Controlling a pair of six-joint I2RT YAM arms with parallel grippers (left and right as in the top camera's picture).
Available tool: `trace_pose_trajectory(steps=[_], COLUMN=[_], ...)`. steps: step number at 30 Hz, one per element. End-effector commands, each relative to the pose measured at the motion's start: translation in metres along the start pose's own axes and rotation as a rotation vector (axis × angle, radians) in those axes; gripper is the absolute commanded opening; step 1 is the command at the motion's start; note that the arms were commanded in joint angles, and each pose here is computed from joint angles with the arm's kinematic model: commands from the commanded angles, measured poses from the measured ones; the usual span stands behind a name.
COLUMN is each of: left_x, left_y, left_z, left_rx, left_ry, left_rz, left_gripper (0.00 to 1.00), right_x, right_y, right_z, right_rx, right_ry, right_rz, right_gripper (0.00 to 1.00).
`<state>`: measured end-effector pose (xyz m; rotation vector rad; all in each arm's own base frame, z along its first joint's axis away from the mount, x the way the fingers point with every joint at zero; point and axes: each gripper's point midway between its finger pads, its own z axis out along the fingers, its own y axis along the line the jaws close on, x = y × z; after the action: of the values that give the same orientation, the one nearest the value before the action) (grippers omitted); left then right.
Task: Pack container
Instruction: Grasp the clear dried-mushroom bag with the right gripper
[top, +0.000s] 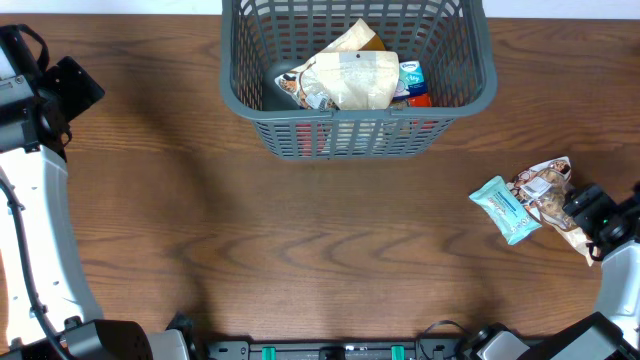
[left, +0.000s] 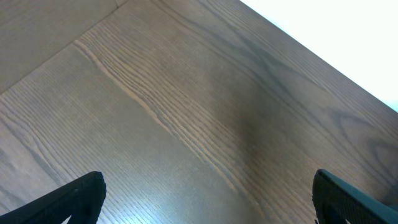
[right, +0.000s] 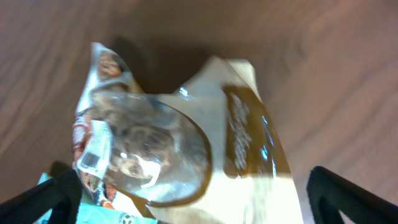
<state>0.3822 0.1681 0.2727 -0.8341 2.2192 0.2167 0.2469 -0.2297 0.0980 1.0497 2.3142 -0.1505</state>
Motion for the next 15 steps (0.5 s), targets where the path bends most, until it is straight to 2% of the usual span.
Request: trace_pose_trajectory(steps=[1, 3, 4, 5, 10, 13, 15], left_x=[-0.001, -0.001, -0.001, -0.001, -0.001, -0.001, -0.002], left_y=[0.003, 0.003, 0.003, 0.003, 0.003, 0.003, 0.003], left_z=[0.0, 0.0, 0.0, 0.0, 0.0, 0.0, 0.0], left_rx=[-0.006, -0.006, -0.006, -0.006, -0.006, -0.006, -0.006], left_ry=[0.001, 0.001, 0.001, 0.001, 0.001, 0.0, 0.0], left_rz=[0.005, 0.012, 0.012, 0.012, 0.012, 0.012, 0.012], left_gripper=[0.99, 0.99, 0.99, 0.99, 0.99, 0.99, 0.99], right_x=[-0.006, -0.008, -0.006, -0.003, 0.038, 0.037, 0.03], right_y=[0.012, 0.012, 0.011, 0.005, -0.023, -0.024, -0.022], right_z=[0.0, 0.0, 0.0, 0.0, -0.004, -0.004, -0.003], right_rx=[-0.069, -0.067, -0.059, -0.031, 0.104, 0.107, 0.095], right_ry=[-0.033, -0.041, -0.033, -0.018, 0.169, 0.167, 0.143], right_rz=[-0.232, -0.288, -0.295, -0.292, -0.28, -0.294, -0.407], right_gripper=[0.86, 0.79, 0.92, 0.99, 0.99, 0.99, 0.99])
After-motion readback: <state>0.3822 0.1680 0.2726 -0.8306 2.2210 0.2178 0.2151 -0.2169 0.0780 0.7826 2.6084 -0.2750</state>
